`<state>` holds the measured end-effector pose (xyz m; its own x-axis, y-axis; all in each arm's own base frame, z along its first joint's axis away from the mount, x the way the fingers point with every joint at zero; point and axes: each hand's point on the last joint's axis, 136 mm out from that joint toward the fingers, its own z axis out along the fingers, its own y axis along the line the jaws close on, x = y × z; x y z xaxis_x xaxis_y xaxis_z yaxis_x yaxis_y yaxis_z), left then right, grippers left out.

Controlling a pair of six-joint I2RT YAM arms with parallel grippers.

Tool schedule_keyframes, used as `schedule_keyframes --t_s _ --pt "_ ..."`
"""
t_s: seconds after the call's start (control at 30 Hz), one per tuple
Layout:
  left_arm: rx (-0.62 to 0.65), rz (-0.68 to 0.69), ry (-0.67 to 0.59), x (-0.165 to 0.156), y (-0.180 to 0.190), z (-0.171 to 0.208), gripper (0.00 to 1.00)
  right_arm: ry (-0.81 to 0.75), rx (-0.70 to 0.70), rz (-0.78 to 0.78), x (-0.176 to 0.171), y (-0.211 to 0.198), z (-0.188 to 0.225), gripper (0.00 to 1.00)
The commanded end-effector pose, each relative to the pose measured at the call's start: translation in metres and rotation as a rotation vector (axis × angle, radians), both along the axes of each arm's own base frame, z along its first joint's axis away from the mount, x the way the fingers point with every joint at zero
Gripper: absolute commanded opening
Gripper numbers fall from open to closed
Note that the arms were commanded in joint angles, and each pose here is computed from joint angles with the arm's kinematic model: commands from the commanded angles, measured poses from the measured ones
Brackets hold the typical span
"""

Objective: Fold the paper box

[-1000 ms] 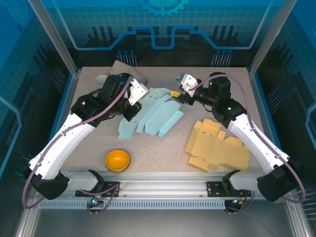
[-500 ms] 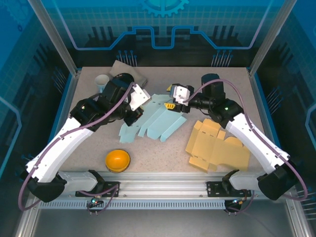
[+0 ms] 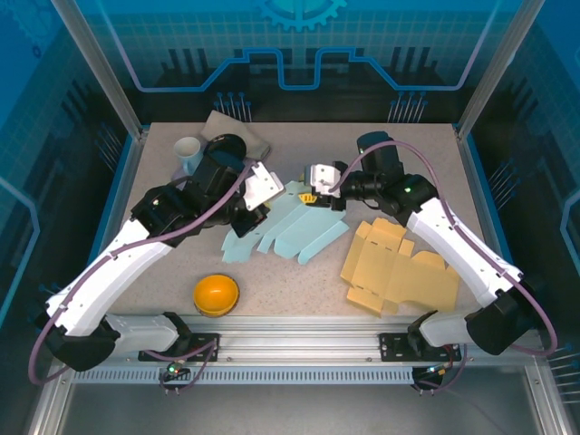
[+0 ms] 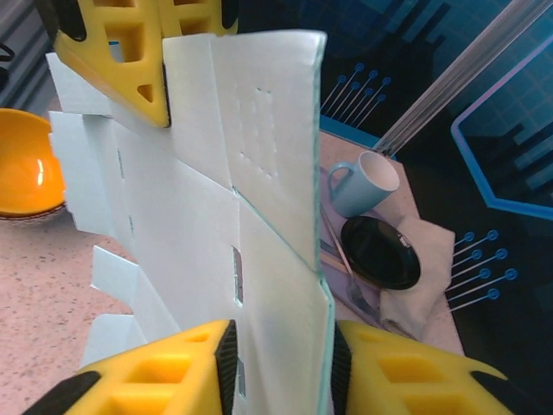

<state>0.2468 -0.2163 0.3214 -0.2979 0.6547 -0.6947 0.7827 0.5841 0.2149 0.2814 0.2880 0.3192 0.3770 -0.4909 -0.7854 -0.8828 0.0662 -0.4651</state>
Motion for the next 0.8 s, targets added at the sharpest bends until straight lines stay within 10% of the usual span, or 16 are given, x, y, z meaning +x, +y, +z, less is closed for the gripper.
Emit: schedule_keyframes --t_s 0.0,0.4,0.77 --pt "0.034 -0.018 -0.033 0.001 -0.002 -0.002 0.00 0.028 -0.011 0.063 -0.013 0.005 0.000 0.29" --pt "-0.083 0.117 -0.200 0.019 0.016 0.020 0.21 0.102 0.030 0.032 -0.015 -0.015 0.000 0.00" --pt "-0.574 0.900 -0.006 0.067 0.148 0.017 0.66 0.257 0.280 -0.415 0.045 -0.085 0.008 0.00"
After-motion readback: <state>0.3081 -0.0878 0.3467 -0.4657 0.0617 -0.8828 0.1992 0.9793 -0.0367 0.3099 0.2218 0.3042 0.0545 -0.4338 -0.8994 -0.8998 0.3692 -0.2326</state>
